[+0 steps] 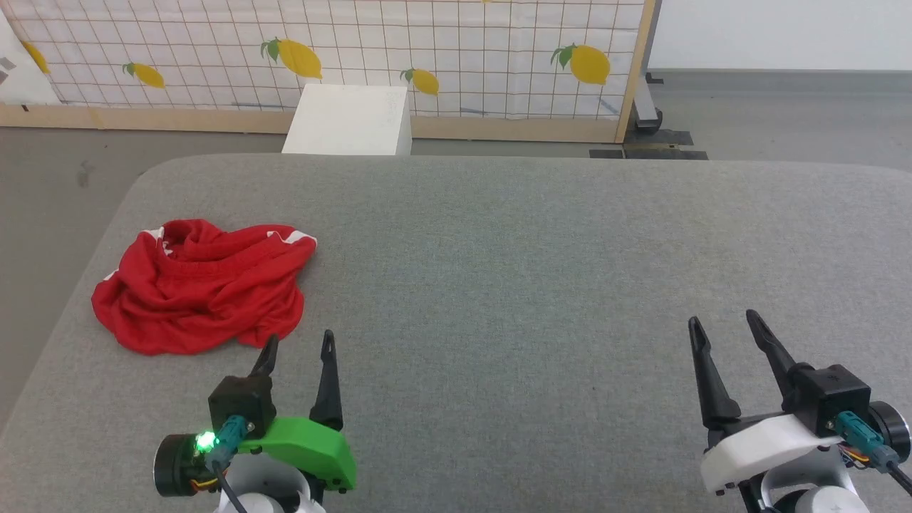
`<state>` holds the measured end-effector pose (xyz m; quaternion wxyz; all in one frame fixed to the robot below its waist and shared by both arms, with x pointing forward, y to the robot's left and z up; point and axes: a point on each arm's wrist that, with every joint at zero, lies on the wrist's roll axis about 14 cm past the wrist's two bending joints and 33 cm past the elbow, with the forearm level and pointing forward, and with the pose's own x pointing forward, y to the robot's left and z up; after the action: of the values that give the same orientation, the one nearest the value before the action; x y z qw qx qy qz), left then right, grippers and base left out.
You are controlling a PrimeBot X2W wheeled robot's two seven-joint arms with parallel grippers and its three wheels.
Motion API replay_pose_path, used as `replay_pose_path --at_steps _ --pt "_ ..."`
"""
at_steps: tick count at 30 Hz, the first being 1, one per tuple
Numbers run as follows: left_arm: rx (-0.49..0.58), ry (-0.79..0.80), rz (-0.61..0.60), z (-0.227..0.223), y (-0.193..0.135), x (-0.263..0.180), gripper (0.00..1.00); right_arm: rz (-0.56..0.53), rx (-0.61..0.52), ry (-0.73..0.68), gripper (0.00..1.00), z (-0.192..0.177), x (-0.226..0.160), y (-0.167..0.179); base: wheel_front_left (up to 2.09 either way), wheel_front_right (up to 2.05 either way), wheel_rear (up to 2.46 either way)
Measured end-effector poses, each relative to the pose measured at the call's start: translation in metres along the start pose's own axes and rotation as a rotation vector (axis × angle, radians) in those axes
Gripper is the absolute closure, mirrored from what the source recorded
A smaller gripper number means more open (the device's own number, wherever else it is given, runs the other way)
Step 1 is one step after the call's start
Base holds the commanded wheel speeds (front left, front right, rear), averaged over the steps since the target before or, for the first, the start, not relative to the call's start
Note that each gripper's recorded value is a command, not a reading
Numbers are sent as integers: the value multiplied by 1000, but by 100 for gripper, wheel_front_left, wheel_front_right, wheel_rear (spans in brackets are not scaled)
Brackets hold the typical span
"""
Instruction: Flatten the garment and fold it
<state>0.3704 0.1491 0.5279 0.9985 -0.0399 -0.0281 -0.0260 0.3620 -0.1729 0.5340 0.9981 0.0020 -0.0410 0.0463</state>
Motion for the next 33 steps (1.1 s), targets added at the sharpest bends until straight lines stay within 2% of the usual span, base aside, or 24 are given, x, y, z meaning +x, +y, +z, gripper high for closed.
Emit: replay_pose_path --at_steps 10,17,33 --pt "-12 -22 13 4 3 -5 0 21 11 -16 0 1 3 7 0 0 0" --pt "-10 -37 65 6 19 -15 0 73 26 -26 0 1 11 24 0 0 0" --pt "11 -88 346 16 103 -77 0 326 70 -38 0 0 40 112 0 0 0"
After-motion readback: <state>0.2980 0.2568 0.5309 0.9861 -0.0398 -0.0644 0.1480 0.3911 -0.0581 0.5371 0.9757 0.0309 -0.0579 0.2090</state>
